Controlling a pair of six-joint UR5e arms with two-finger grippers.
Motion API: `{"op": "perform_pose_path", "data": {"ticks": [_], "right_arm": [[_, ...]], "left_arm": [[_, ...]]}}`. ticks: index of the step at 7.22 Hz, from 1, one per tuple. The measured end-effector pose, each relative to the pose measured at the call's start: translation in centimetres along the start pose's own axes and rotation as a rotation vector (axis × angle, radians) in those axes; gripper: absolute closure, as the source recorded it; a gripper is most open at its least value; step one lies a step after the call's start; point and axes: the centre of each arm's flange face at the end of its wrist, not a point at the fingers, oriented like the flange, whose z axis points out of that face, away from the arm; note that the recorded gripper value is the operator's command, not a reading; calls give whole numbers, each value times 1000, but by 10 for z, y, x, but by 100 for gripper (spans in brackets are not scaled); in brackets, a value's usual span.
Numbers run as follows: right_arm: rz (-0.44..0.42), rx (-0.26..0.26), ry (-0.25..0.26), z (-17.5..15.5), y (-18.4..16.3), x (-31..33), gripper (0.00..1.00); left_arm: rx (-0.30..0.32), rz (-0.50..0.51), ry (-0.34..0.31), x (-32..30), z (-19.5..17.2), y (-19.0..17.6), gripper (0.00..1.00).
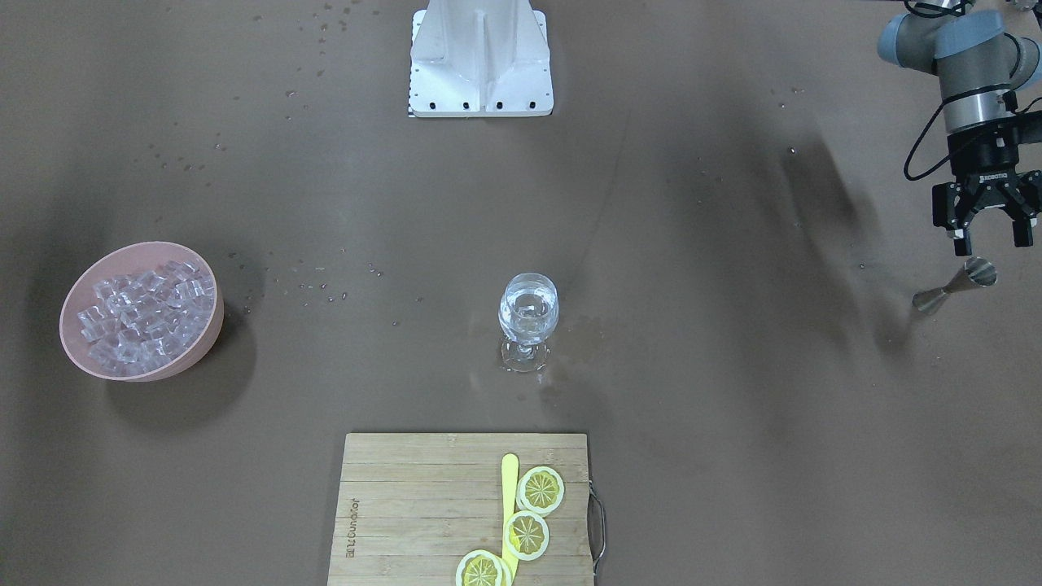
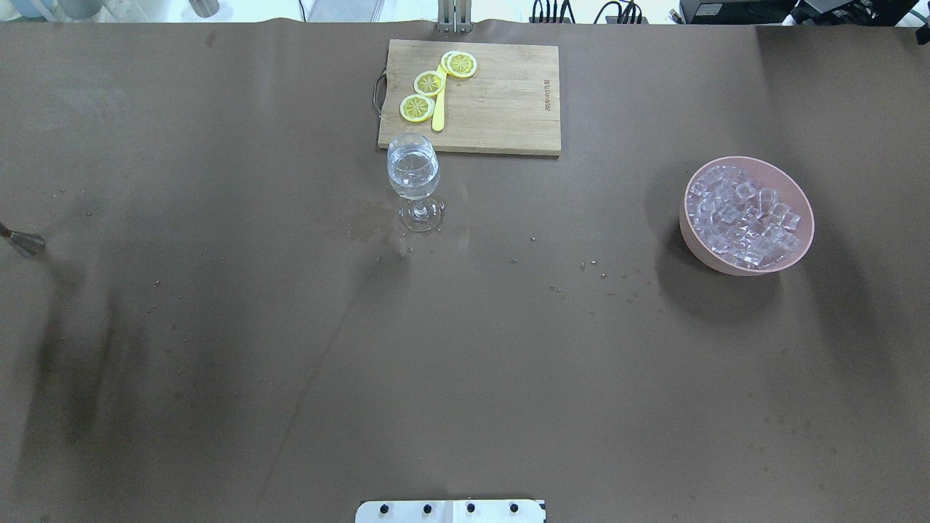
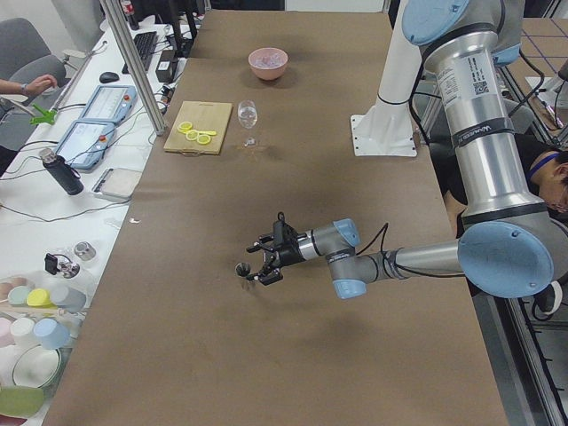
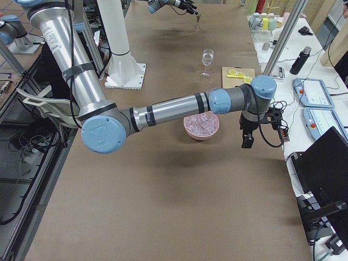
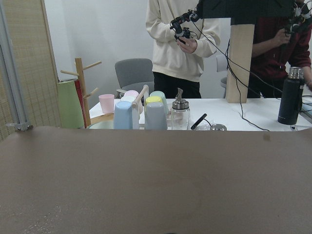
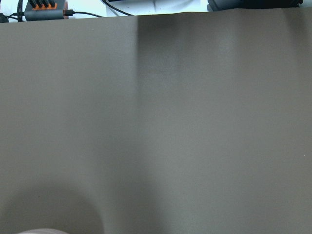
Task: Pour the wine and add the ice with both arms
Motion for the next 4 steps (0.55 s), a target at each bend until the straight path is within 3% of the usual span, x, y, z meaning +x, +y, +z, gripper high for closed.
{"op": "perform_pose_path", "data": {"ticks": [2, 4], "right_arm": [[17, -1, 8, 1, 3, 5, 0], [32, -5, 5, 2, 6, 11, 0]], "left_arm": [[-153, 57, 29, -14, 13, -29, 3], [-260, 97, 41, -16, 36, -84, 3]]}}
